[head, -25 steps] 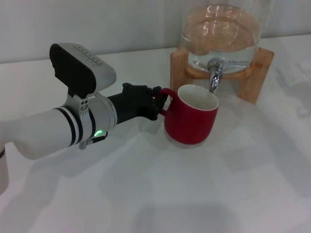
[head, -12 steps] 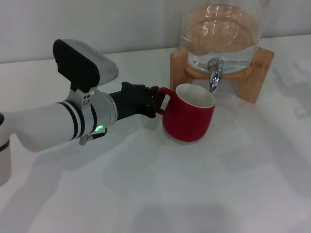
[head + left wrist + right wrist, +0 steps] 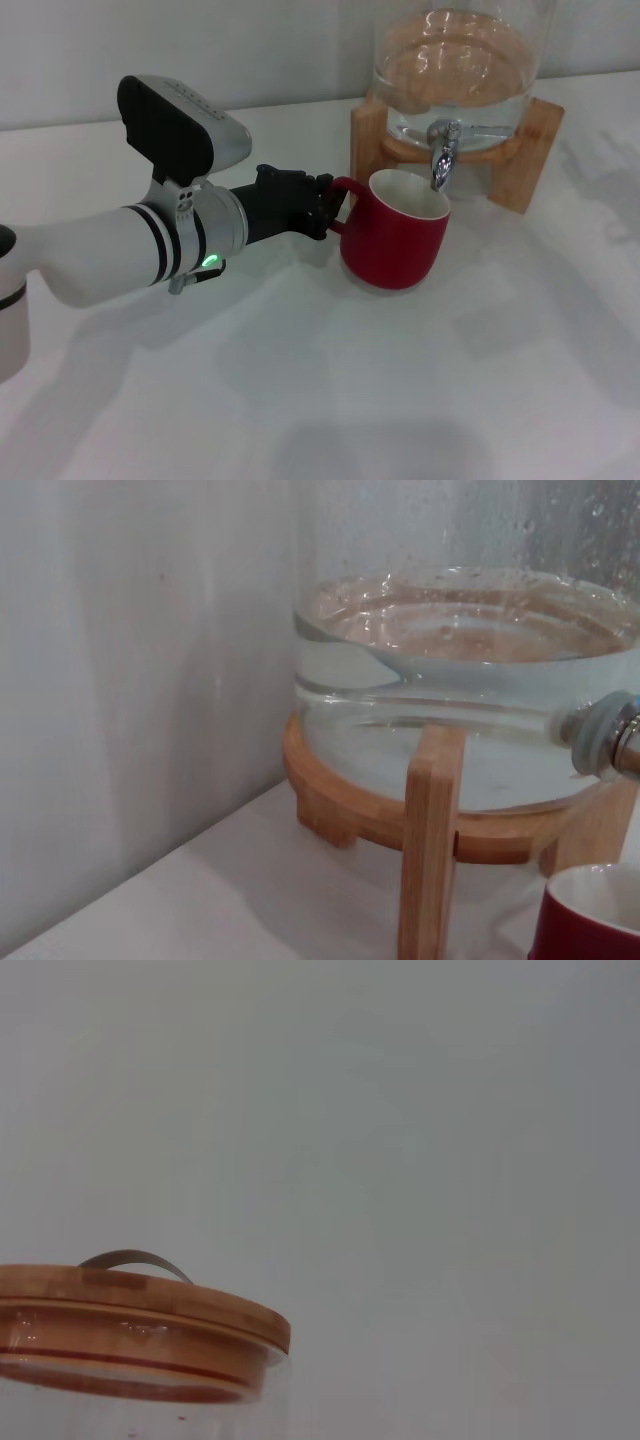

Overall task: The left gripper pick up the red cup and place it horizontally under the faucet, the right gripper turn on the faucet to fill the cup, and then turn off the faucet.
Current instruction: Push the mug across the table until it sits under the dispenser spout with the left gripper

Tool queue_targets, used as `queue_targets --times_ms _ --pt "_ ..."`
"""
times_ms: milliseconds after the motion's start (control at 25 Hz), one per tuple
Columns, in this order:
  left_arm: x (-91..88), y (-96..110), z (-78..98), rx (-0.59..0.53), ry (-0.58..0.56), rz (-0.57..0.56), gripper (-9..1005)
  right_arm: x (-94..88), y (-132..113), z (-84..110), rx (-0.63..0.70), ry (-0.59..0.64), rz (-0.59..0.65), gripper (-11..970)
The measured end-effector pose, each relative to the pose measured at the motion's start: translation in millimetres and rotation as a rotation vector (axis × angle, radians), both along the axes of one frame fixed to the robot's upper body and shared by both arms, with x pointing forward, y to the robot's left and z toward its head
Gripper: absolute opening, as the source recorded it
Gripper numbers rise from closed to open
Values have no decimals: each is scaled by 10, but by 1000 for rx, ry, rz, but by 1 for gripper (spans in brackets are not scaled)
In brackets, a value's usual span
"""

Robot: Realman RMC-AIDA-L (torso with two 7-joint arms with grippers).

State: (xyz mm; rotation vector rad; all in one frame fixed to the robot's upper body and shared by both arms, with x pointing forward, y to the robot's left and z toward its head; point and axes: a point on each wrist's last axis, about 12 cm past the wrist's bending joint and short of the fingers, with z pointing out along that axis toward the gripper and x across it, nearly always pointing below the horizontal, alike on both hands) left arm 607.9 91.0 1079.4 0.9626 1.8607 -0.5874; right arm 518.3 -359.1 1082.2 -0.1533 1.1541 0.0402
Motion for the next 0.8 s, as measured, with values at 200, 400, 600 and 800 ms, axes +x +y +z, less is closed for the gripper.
queue_targets --times_ms 200,400,600,800 --pt "-2 -15 -1 -6 13 2 172 3 18 -4 -3 3 10 598" --pt "-6 -17 -1 -18 36 8 172 3 22 -5 -4 3 12 598" --pt "-5 -6 -8 -24 50 17 169 1 25 -7 -5 4 15 598" --pt "-1 13 -25 -24 64 27 179 -18 24 -14 -7 4 18 598"
